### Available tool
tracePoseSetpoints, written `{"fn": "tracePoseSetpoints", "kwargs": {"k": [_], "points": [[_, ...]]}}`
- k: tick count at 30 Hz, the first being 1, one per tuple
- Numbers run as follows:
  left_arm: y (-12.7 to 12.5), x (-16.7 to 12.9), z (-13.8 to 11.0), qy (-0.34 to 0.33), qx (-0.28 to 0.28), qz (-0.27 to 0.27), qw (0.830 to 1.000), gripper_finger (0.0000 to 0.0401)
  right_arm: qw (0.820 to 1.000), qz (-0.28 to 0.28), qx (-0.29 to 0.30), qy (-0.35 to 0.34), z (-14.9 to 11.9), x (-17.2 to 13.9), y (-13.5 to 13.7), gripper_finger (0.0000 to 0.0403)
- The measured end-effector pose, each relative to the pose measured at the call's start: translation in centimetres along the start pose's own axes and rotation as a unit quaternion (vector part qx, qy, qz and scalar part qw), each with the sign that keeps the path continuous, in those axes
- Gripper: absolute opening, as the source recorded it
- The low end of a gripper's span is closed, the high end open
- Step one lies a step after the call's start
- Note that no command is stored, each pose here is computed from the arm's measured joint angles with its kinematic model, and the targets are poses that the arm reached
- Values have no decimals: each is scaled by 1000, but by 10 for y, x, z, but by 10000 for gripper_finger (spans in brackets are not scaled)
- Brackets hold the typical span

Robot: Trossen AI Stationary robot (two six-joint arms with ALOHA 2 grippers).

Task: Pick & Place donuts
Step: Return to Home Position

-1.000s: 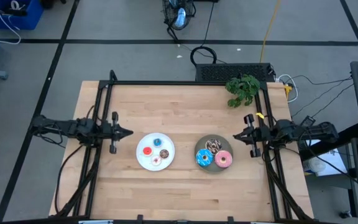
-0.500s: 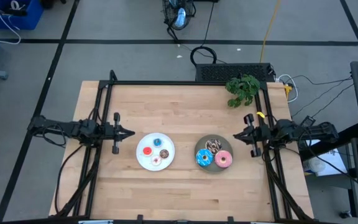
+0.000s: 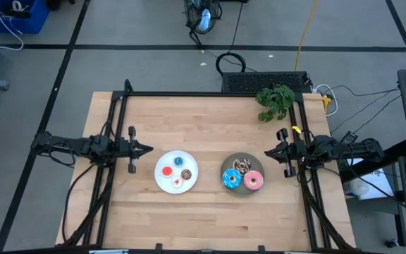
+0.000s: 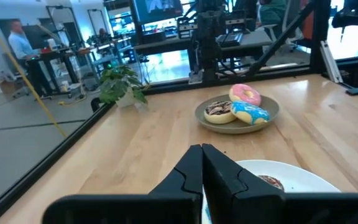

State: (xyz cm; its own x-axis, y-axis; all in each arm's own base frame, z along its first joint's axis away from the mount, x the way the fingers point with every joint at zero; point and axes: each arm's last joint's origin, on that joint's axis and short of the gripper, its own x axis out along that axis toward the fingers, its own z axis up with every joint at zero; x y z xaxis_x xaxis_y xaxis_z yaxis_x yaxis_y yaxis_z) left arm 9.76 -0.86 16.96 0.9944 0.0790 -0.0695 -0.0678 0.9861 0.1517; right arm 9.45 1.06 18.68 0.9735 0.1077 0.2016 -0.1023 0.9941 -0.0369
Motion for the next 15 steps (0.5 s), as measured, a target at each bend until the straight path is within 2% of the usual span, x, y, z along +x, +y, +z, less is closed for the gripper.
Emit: {"fn": "tracePoseSetpoints", "kwargs": {"k": [7,15], "points": [[0,0,0,-2,23,3,1000,34,1000,0,0,-10,2,0,0,0],[0,0,1,-4,18,5,1000,36,1000,1,-8,-9,2,0,0,0]]}}
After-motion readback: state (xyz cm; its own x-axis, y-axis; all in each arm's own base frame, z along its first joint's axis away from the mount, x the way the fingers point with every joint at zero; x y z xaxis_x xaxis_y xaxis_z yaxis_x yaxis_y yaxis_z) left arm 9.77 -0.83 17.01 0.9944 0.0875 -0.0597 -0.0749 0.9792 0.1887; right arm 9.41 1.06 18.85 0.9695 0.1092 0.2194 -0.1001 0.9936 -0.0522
